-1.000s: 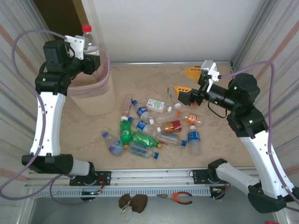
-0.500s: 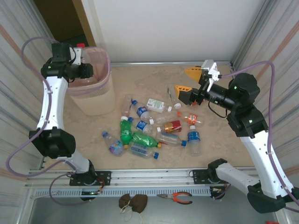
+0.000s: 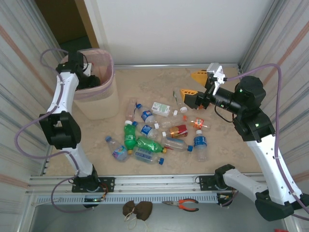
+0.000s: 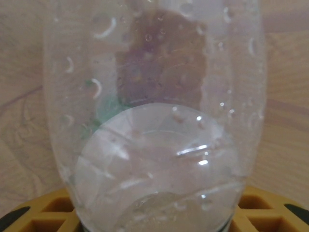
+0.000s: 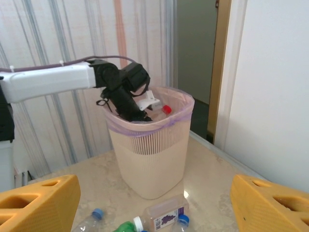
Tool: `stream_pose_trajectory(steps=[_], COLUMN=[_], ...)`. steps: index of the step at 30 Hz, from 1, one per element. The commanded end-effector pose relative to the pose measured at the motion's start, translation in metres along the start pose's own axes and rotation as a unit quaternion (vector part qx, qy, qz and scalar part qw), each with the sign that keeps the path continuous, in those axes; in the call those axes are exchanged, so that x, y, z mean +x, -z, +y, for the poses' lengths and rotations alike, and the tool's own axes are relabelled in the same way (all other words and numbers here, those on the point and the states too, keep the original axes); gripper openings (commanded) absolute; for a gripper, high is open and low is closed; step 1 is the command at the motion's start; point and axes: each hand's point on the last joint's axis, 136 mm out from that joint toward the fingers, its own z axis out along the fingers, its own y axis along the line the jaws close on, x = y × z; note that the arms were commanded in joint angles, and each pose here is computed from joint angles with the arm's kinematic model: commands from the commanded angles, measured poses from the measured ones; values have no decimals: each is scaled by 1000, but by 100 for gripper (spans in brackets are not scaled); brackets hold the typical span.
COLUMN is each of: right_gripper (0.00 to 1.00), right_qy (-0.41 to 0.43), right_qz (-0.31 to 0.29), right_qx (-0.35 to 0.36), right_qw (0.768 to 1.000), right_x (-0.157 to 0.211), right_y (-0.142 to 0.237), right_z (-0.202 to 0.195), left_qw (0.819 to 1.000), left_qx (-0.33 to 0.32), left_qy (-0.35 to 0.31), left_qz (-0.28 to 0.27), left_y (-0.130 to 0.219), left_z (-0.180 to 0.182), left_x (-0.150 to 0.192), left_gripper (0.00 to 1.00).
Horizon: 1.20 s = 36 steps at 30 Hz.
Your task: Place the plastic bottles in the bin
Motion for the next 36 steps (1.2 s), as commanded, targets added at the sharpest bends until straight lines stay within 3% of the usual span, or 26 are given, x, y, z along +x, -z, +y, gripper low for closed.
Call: stream_pose_trajectory(steps=[1, 13, 20, 27, 36], right_gripper=[80, 80, 80, 82, 83], right_qy=[16, 11, -6, -24, -43], right_qz=[-8, -1, 4, 5, 20], right_qx=[4, 14, 31, 36, 55], right_qw=[1000, 1000, 1000, 999, 997], right_x=[-3, 4, 8, 8, 13], right_y=[6, 4, 2, -1, -7], right_z=[1, -6, -14, -19, -30], left_qw=[1000, 996, 997, 998, 999], left_qx=[-3, -5, -2, 10, 22], left_qy=[13, 25, 28, 30, 21], left_qz=[17, 81, 78, 57, -15], left_y=[-9, -79, -91, -75, -11], left_z=[4, 11, 10, 5, -4], left_x=[2, 17, 15, 5, -20], left_gripper=[50, 55, 67, 81, 83])
